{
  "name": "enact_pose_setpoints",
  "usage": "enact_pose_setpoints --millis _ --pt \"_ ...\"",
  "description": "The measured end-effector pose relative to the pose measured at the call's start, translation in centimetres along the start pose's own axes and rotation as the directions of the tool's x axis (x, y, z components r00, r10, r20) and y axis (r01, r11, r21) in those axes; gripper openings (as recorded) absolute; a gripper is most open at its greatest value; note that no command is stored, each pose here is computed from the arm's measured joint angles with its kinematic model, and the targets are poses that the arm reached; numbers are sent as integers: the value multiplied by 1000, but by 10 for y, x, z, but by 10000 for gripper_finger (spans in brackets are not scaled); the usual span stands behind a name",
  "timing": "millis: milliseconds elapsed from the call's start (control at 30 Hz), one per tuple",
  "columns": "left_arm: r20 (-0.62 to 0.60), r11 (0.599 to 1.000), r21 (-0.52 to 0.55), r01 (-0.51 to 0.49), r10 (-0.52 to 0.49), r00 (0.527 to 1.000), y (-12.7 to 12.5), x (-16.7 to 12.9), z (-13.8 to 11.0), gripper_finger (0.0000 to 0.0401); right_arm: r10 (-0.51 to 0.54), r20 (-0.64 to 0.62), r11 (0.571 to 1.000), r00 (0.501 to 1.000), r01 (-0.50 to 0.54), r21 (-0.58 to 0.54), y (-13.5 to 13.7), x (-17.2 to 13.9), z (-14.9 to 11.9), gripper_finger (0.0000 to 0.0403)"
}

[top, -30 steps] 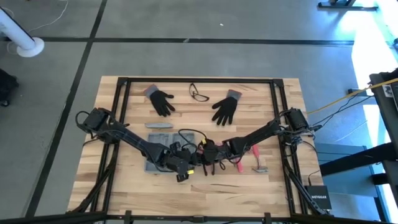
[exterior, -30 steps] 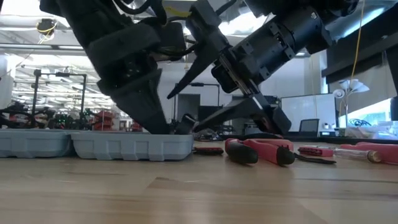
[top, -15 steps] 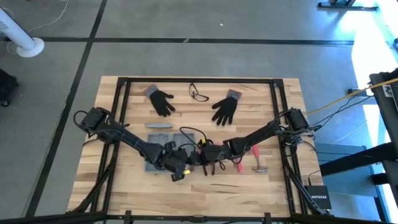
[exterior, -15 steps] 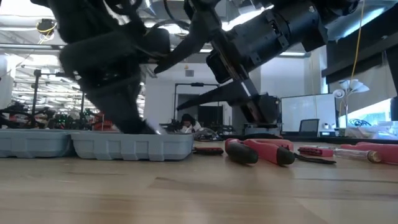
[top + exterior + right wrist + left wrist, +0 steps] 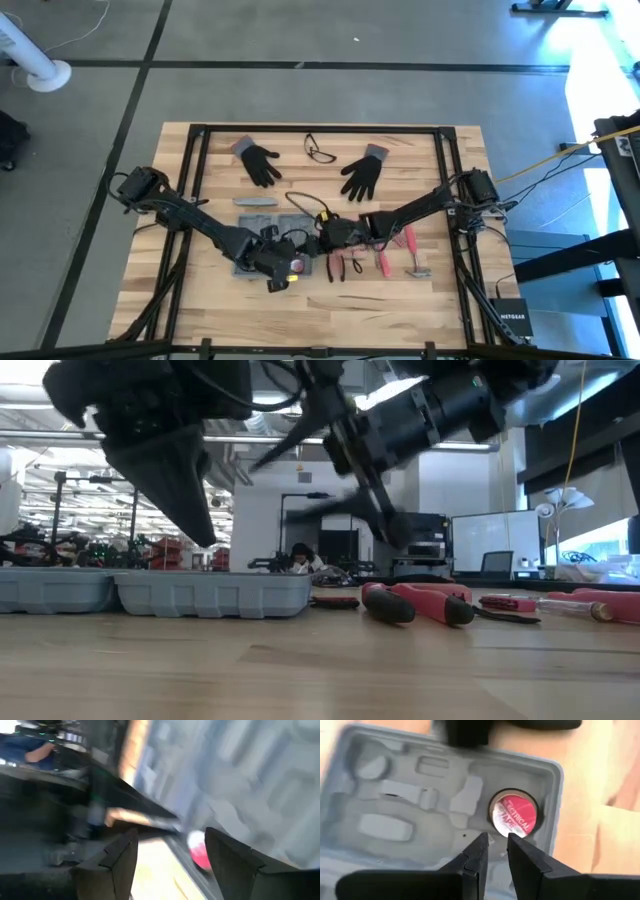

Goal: Prefit tool cases

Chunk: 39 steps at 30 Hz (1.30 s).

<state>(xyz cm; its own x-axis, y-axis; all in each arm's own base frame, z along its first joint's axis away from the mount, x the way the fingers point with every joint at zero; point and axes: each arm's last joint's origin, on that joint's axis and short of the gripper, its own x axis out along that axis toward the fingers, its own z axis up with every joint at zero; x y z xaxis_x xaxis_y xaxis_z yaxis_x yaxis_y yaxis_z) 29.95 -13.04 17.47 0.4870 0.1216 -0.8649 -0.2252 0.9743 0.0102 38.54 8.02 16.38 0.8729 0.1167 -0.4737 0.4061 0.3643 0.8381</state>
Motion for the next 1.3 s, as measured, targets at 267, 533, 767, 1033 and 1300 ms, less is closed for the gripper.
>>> enact_pose_setpoints --millis 267,533,767,1033,1300 --pt "-39 980 -96 175 -180 983 19 9 20 78 -145 89 956 985 163 -243 20 -59 38 220" --pt "-41 979 -94 179 -184 982 30 17 26 140 -281 233 877 931 348 -332 37 -137 50 220" --pt "-81 982 -97 161 -169 982 27 29 21 171 -338 294 848 894 425 -316 38 -178 53 220" --pt "-77 986 -139 93 -104 992 28 47 19 172 -350 327 838 878 449 -309 38 -188 54 220" --pt "-70 995 -85 53 -59 996 23 50 15 167 -359 356 828 863 470 -305 38 -188 55 220"
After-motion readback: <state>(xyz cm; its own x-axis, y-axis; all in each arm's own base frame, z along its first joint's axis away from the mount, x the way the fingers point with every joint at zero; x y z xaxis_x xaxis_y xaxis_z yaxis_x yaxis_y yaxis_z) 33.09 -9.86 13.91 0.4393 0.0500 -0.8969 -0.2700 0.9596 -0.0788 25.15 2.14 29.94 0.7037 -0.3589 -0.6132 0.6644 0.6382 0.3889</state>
